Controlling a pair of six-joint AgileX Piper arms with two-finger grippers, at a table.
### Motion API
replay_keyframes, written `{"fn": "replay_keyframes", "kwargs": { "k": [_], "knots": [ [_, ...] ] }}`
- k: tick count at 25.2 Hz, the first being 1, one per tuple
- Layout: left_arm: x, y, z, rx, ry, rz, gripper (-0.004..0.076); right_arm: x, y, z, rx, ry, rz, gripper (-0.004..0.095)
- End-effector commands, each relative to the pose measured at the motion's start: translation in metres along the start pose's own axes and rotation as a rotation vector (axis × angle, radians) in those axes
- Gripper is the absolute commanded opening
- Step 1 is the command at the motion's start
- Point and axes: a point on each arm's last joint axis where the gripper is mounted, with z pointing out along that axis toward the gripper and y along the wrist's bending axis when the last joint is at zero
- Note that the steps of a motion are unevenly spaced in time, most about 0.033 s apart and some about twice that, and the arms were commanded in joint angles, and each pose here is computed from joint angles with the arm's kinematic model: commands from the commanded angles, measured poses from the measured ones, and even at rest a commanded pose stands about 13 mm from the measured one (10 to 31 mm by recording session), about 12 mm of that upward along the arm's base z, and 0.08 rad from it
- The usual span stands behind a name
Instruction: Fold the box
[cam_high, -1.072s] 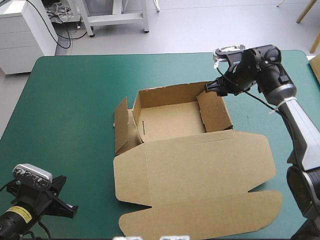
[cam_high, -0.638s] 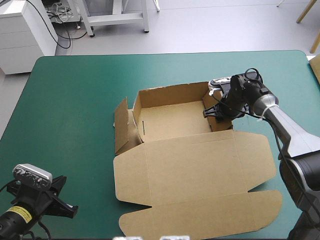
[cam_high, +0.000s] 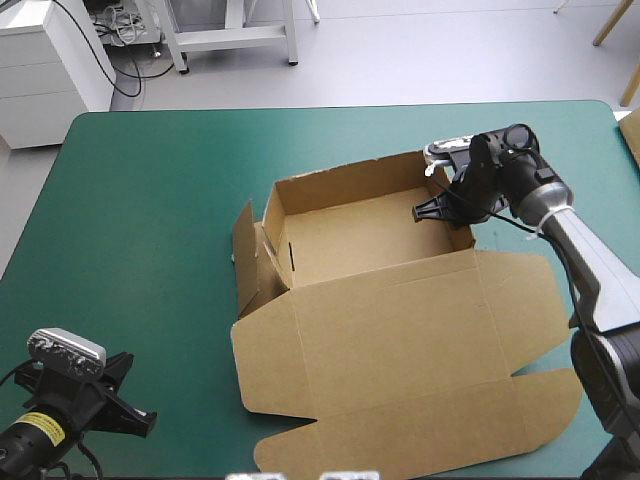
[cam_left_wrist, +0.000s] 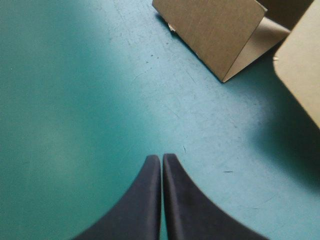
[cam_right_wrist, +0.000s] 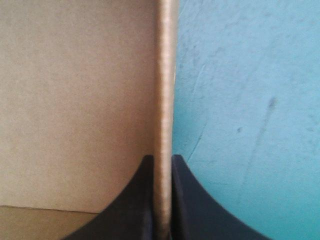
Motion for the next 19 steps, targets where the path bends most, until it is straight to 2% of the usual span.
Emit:
{"fn": "replay_keyframes", "kwargs": {
  "k": [1, 4, 7, 9, 12, 14, 16, 17, 19],
  "knots": [
    [-0.012, 0.002, -0.005, -0.012, -0.08, -0.005, -0.0008, -0.002, -0.004, -0.082, 0.016, -0.227, -0.002, -0.0021],
    [-0.012, 0.002, -0.005, -0.012, -0.08, -0.005, -0.0008, 0.012, -0.006, -0.143, 0.017, -0.391, 0.003, -0.0022],
    [-0.012, 0.001, -0.005, -0.007, -0.08, 0.005, -0.0001, 0.032, -0.009, -0.18, 0.05, -0.482, 0.001, -0.0021],
    [-0.012, 0.001, -0.005, 0.002, -0.083, 0.006, 0.0054, 0.039, -0.011, -0.192, 0.067, -0.513, 0.0, -0.0021],
    [-0.012, -0.003, -0.005, 0.036, -0.086, 0.03, 0.0232, 0.044, -0.012, -0.199, 0.072, -0.533, 0.001, -0.0021],
    [-0.014, -0.005, -0.005, 0.063, -0.108, 0.033, 0.0406, 0.045, -0.012, -0.2, 0.072, -0.534, 0.001, -0.0021],
    [-0.018, -0.006, -0.006, 0.073, -0.148, 0.016, 0.0531, 0.045, -0.012, -0.199, 0.072, -0.532, 0.001, -0.0021],
    [-0.019, -0.006, -0.006, 0.075, -0.164, 0.008, 0.0571, 0.045, -0.012, -0.197, 0.072, -0.525, 0.0, -0.0022],
    [-0.02, -0.009, -0.006, 0.116, -0.171, -0.033, 0.0585, 0.045, -0.011, -0.197, 0.068, -0.525, 0.001, -0.0021]
  ]
}}
